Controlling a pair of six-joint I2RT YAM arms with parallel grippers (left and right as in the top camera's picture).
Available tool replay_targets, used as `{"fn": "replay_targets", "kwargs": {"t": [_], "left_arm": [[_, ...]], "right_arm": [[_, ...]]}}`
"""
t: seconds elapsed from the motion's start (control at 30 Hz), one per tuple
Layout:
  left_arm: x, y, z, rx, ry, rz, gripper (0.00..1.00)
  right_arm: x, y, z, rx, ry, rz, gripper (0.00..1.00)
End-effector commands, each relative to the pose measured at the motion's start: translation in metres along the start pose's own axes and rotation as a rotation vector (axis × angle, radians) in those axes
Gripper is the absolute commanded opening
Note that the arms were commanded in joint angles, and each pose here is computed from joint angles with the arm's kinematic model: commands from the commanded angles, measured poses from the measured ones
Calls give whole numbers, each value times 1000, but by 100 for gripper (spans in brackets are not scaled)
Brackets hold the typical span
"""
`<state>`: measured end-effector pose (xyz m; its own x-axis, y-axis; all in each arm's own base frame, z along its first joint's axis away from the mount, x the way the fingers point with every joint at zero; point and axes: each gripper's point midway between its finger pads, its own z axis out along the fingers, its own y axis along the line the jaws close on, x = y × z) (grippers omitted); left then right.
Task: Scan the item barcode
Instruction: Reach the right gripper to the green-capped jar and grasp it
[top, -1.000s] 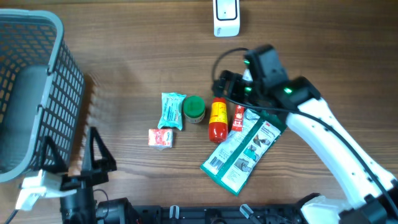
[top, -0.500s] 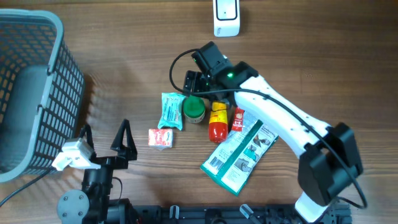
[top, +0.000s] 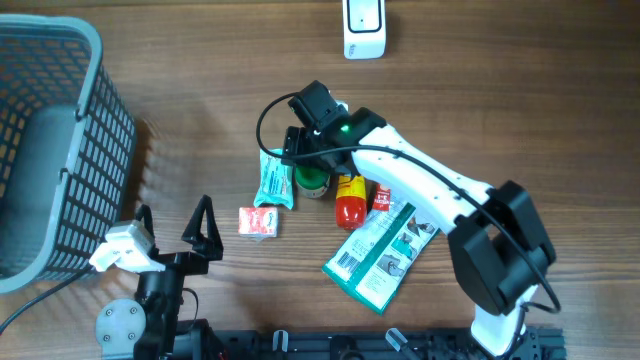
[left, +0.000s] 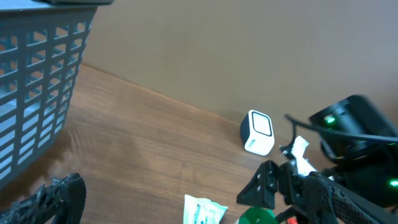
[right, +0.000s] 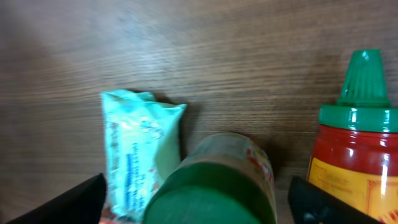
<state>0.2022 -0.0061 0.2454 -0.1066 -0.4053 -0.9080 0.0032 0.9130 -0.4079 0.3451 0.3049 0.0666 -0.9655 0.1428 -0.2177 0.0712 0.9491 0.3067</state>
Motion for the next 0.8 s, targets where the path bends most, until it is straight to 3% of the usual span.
{"fn": "replay_targets", "kwargs": {"t": [0.0,0.43,0.6,0.77], "left_arm": [[2,-3,-1,18,8,-8,100],[10,0,-1,4,40,-12,100],[10,0,-1,4,40,-12,100],[10,0,-1,4,41,-12,100]], "right_arm": [[5,-2,10,14,42,-2,90],[36,-21,40,102,159,-45,83],[51,-28,44,141,209,-51,69],[54,-23,42,119,230,-49,65]]}}
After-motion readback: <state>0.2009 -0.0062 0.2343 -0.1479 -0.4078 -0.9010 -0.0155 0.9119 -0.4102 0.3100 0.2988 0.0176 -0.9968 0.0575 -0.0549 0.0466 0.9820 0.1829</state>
